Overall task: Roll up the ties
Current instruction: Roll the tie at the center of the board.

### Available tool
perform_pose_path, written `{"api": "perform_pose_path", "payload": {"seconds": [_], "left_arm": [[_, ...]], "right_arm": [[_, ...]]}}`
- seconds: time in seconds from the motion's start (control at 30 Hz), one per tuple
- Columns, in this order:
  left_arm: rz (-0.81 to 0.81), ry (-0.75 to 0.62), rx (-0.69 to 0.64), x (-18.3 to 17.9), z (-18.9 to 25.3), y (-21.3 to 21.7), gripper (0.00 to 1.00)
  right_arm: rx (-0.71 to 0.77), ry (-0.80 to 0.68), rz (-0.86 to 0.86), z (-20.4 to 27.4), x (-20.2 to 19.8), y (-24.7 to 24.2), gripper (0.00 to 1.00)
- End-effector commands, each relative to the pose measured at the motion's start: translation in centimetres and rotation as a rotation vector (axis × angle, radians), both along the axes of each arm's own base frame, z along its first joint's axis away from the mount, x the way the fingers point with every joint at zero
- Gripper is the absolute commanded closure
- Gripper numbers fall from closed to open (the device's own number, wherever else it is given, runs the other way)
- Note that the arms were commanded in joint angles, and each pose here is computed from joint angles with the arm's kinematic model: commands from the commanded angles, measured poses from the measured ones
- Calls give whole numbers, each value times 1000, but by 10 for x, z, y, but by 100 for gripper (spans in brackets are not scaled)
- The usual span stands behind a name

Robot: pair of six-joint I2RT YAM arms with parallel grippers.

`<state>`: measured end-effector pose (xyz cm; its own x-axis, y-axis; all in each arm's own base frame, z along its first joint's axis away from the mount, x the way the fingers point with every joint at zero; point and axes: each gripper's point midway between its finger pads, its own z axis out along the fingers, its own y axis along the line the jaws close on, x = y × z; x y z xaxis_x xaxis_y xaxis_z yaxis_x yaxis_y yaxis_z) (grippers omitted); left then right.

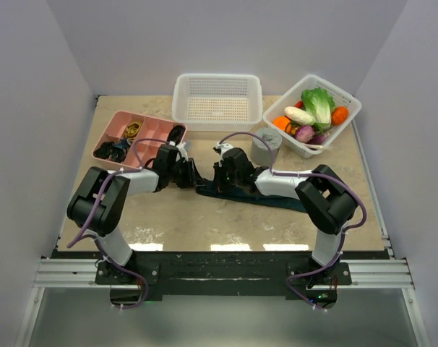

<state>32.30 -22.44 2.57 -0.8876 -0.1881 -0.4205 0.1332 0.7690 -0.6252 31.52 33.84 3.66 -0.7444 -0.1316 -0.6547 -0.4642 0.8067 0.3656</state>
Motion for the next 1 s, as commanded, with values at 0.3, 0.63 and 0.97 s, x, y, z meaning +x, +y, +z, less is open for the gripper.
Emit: {"api": "perform_pose_path", "payload": {"seconds": [0.3,0.63,0.97], "left_arm": [[-38,-73,32,14,22,2,95],[-45,-82,147,15,33,16,100],[-74,-115,267,16,40,1,100]], "right_arm": [[-39,-19,6,7,-1,-6,100],[-18,-31,15,15,1,-2,100],[21,-16,34,10,2,12,100]]}}
